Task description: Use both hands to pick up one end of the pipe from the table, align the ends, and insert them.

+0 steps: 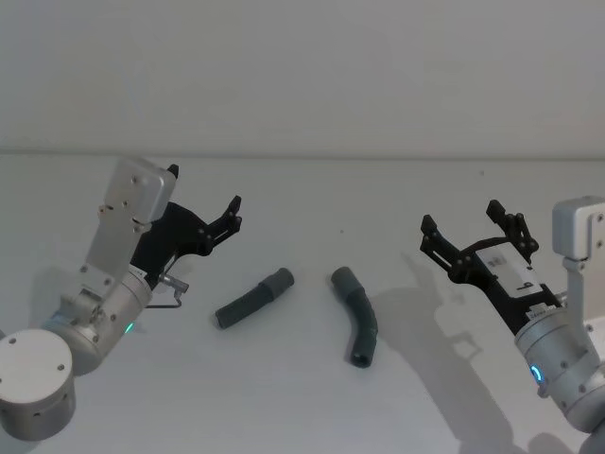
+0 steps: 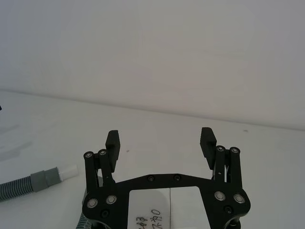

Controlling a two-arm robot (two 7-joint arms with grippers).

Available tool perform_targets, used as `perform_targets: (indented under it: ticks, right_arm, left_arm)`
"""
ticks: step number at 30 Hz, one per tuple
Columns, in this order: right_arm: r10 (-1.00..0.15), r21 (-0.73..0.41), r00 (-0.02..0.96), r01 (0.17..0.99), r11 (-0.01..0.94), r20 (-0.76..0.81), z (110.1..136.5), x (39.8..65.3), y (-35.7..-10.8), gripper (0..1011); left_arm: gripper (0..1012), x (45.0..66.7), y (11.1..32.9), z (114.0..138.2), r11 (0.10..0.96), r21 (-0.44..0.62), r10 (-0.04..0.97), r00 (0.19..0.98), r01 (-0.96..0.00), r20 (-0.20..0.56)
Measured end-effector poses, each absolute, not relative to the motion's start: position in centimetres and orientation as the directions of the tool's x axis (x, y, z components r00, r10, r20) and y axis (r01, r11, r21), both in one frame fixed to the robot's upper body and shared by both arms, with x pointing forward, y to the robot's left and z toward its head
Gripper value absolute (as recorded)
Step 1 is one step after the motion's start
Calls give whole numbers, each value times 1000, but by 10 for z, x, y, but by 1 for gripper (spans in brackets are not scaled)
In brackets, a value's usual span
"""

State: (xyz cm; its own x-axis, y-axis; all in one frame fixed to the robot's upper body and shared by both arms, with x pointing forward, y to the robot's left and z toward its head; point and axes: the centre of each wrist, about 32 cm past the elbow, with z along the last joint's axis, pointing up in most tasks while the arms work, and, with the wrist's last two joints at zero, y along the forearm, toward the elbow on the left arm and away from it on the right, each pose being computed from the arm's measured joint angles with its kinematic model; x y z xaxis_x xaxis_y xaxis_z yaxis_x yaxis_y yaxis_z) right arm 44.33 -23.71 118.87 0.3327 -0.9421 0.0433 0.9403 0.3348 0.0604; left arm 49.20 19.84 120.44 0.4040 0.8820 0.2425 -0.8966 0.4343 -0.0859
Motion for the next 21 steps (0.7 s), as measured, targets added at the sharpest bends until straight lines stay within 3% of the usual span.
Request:
perform_targets:
  ticks: [21]
  right_arm:
    - [-942,60,333,940,335,43,1189,443,-237,1002]
  left_arm:
    - [1001,492,198,1204,434,-86,882,404,-897,242]
